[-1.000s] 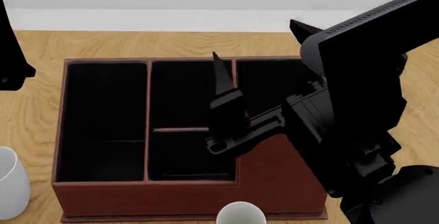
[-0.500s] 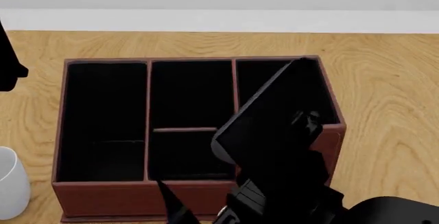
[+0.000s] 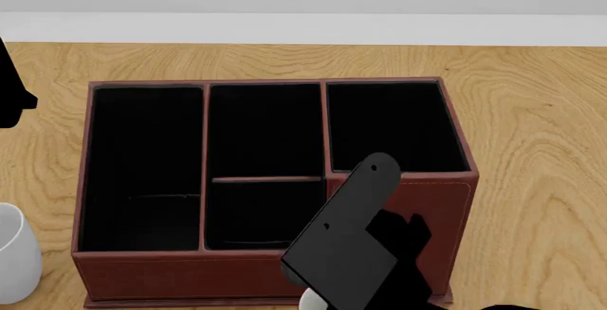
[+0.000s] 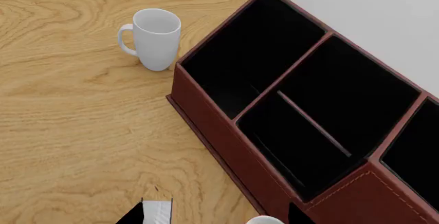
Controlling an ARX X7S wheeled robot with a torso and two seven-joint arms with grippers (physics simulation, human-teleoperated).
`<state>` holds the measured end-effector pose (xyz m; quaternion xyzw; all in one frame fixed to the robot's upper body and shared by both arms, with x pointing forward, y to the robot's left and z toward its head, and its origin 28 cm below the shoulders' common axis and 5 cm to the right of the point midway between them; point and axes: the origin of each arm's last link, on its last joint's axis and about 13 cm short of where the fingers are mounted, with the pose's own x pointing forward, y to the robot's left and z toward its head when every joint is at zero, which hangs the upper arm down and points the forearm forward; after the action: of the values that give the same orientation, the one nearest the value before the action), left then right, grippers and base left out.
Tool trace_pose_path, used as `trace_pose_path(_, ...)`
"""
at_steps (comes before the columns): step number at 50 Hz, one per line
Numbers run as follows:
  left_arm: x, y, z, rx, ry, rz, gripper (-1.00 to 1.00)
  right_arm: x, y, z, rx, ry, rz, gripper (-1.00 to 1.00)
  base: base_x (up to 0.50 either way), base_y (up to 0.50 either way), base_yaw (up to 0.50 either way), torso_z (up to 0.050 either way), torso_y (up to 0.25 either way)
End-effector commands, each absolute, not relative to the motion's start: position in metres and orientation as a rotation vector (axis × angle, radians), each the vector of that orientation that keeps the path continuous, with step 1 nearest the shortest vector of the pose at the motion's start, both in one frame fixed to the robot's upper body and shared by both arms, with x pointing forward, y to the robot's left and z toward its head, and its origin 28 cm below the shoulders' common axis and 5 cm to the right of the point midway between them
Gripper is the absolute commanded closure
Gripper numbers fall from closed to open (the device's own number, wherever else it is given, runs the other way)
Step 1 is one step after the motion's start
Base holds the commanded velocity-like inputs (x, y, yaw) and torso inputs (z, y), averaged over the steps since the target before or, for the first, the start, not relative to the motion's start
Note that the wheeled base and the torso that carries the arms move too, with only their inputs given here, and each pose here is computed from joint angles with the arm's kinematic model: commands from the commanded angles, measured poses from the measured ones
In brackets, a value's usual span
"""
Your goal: Pick up the book and place it in the right compartment of the caddy.
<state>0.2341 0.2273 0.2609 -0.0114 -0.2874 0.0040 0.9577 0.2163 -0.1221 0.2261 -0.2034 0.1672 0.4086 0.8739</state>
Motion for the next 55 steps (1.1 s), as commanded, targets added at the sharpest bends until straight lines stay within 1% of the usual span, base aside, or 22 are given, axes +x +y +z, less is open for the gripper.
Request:
trace_pose_path(1, 0.236, 0.227, 0.259, -0.027, -0.578, 0.009, -1.0, 0.218, -0.125, 0.211, -0.454, 0.417, 0.846, -1.0, 0.0, 0.0, 0.0, 0.0, 0.0)
trace_pose_path(22, 0.235, 0.228, 0.257, -0.028, -0.573, 0.013, -1.0, 0.206, -0.127, 0.184, -0.481, 0.536, 0.906, -1.0, 0.0, 0.0, 0.0, 0.0, 0.0)
trace_pose_path(31, 0.236, 0.228, 0.255, -0.031, -0.568, 0.014, -1.0, 0.205, -0.125, 0.178, -0.484, 0.56, 0.921, -1.0, 0.0, 0.0, 0.0, 0.0, 0.0)
trace_pose_path(55, 0.236, 0.229, 0.254, -0.034, -0.563, 0.018, -1.0, 0.214, -0.12, 0.159, -0.49, 0.603, 0.942, -1.0, 0.0, 0.0, 0.0, 0.0, 0.0)
